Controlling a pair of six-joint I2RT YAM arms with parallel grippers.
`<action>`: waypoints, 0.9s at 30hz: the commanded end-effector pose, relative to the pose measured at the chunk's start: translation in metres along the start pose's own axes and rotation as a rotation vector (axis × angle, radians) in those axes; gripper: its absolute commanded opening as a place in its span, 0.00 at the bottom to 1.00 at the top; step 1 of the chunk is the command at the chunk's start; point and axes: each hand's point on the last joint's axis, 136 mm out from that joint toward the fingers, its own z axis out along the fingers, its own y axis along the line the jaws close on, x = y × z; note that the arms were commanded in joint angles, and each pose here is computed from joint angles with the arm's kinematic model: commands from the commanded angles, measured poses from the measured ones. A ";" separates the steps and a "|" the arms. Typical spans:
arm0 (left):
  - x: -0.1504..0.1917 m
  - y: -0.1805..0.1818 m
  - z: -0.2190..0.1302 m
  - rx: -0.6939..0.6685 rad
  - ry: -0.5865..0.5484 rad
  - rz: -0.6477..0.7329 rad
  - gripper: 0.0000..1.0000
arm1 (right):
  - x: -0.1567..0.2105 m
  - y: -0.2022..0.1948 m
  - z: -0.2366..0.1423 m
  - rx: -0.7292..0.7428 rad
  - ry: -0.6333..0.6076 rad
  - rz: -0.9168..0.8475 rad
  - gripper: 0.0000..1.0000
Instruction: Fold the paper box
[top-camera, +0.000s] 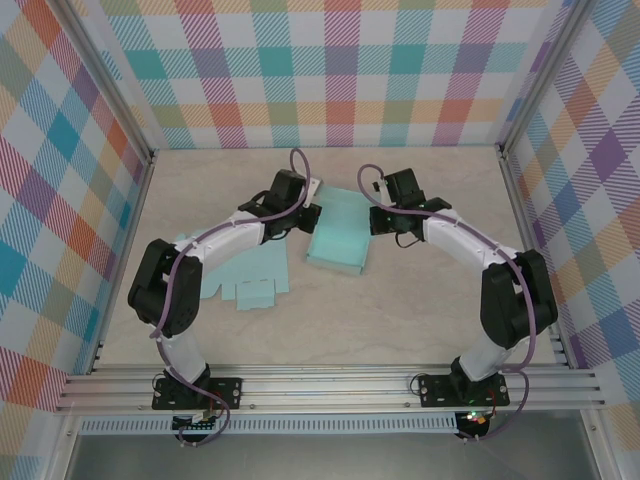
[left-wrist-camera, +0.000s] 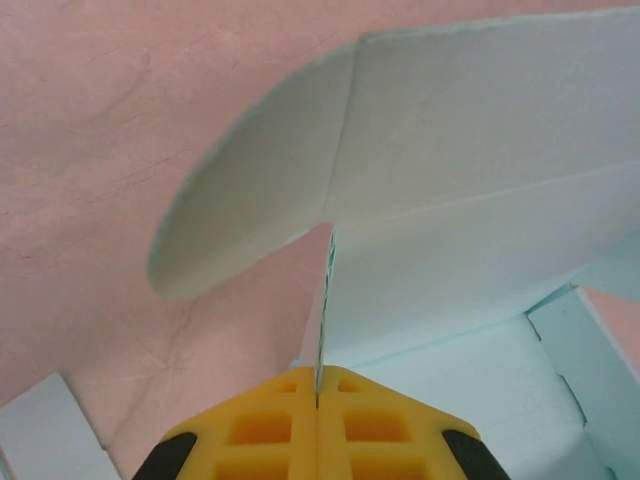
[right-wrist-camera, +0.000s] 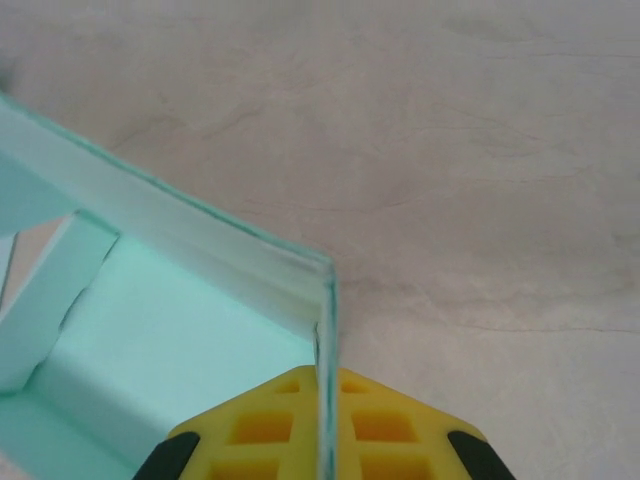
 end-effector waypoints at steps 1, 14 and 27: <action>-0.023 -0.010 -0.011 -0.040 -0.114 -0.094 0.00 | -0.017 -0.012 0.001 0.077 -0.053 0.078 0.01; -0.053 -0.010 0.011 -0.142 -0.240 -0.298 0.00 | -0.089 -0.004 -0.008 0.070 -0.303 0.032 0.02; -0.027 -0.014 0.039 -0.216 -0.233 -0.396 0.00 | -0.069 0.015 0.026 0.020 -0.316 0.082 0.01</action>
